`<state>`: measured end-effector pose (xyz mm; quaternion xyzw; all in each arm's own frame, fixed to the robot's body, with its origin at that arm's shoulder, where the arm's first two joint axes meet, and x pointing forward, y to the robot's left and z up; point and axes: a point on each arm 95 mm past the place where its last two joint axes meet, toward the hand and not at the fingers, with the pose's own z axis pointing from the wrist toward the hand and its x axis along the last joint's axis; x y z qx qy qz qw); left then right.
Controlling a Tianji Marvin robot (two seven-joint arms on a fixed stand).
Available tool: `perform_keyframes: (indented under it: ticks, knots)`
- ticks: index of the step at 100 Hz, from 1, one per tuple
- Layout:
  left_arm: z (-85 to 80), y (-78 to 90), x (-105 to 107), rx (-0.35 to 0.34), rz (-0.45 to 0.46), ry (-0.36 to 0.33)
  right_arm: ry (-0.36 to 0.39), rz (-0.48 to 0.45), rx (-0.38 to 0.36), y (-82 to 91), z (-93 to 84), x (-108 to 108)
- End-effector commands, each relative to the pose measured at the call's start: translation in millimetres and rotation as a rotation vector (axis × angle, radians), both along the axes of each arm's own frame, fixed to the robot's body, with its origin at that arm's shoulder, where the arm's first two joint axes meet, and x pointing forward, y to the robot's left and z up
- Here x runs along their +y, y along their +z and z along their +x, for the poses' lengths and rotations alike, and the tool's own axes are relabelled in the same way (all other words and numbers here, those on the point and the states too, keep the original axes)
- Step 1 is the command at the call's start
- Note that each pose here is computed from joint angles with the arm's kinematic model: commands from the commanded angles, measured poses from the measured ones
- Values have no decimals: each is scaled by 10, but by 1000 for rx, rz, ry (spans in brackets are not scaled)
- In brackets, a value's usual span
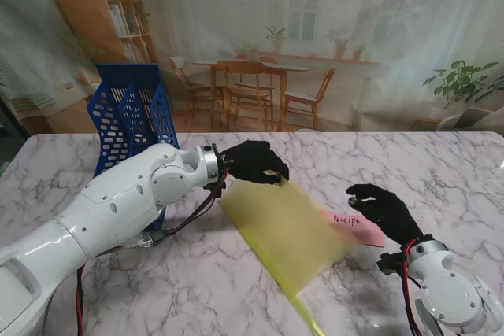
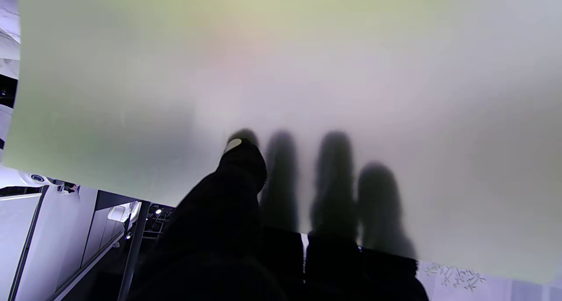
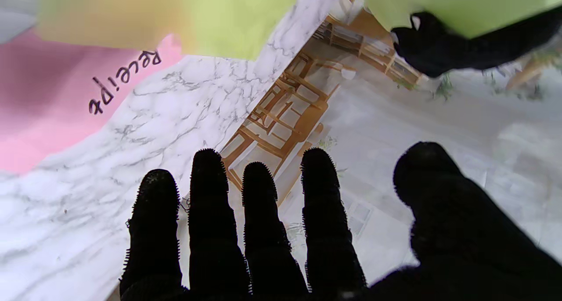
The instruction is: Open the sliding file folder, put the receipt in and insert it into the document holder
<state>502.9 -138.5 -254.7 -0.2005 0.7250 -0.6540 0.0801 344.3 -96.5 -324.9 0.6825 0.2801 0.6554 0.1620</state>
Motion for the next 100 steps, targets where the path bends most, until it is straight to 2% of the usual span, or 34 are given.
perform_keyframes:
  ticks: [1,29,53,77,92,100]
  knots:
    - [-1,16,-2,1,5,-2,1,82,25,-37,-25,-1]
    - [-11,38,-2,11,12,7,51,102,7,-2,-76,46]
    - [-9,44,22,-28,19,9,58,110,4,12,-85,53]
    - [7,103,54,-35,19,7,57,114,13,21,-90,62]
    - [19,111,59,-34,31,-4,50,96,16,-6,-82,63]
    - [25,94,59,-30,37,-5,38,42,2,-26,-77,52]
